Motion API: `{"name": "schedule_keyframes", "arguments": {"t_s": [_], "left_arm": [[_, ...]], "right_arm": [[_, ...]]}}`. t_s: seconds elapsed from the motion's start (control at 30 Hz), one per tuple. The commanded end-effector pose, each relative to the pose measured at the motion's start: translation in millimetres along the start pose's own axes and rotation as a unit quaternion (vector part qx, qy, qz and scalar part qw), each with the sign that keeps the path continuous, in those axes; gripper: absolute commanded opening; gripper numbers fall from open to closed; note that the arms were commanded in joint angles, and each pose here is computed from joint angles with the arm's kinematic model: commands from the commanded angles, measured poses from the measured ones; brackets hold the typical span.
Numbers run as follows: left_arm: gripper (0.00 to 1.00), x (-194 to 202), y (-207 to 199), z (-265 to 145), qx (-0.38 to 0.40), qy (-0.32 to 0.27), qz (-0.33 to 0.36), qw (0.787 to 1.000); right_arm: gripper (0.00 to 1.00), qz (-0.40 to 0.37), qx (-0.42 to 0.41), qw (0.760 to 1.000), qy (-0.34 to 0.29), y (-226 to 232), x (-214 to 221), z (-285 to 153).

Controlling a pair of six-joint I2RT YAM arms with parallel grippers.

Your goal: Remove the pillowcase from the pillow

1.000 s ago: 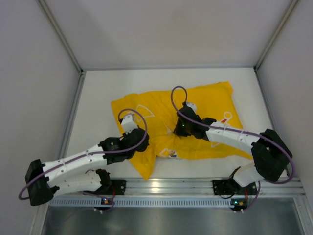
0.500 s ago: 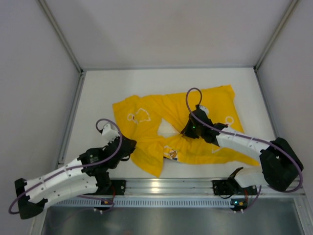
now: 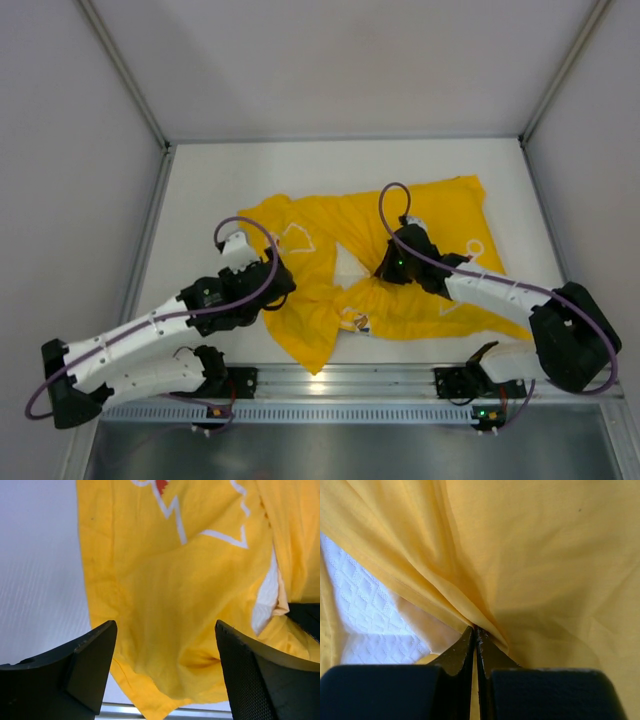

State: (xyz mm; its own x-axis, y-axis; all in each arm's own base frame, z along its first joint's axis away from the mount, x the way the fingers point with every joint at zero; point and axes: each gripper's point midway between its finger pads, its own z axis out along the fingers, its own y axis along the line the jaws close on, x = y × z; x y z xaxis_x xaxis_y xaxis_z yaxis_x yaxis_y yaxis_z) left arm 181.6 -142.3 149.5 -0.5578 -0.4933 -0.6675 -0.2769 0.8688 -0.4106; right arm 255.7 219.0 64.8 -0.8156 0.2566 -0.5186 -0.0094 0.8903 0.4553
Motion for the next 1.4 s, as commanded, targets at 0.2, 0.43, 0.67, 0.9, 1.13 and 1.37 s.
{"name": "schedule_keyframes", "arguments": {"t_s": [0.2, 0.43, 0.67, 0.9, 1.13, 1.37], "left_arm": [[0.89, -39.5, -124.9, -6.4, 0.034, 0.003, 0.149, 0.988], [0.86, -6.2, -130.9, 28.0, -0.004, 0.033, 0.193, 0.981], [0.90, 22.3, -118.5, 56.0, -0.046, 0.053, 0.235, 0.969], [0.91, 37.3, -112.4, 79.0, -0.081, 0.054, 0.263, 0.960], [0.68, 45.4, -101.1, 91.3, -0.101, 0.046, 0.268, 0.957], [0.00, 27.2, -79.2, 70.9, -0.097, 0.020, 0.237, 0.966]], "right_arm": [[0.00, -0.022, 0.001, 0.999, 0.027, 5.7, 14.3, 6.2], [0.00, 0.015, -0.006, 1.000, 0.020, 10.3, 12.5, 2.9], [0.00, 0.023, -0.008, 1.000, 0.014, 9.8, 11.6, 2.6], [0.00, 0.039, -0.007, 0.999, 0.004, 3.9, 9.0, -1.5], [0.00, 0.046, -0.006, 0.999, -0.005, -1.3, 6.1, -6.2], [0.00, 0.049, 0.018, 0.999, -0.001, -16.7, 9.0, 0.3]]}}
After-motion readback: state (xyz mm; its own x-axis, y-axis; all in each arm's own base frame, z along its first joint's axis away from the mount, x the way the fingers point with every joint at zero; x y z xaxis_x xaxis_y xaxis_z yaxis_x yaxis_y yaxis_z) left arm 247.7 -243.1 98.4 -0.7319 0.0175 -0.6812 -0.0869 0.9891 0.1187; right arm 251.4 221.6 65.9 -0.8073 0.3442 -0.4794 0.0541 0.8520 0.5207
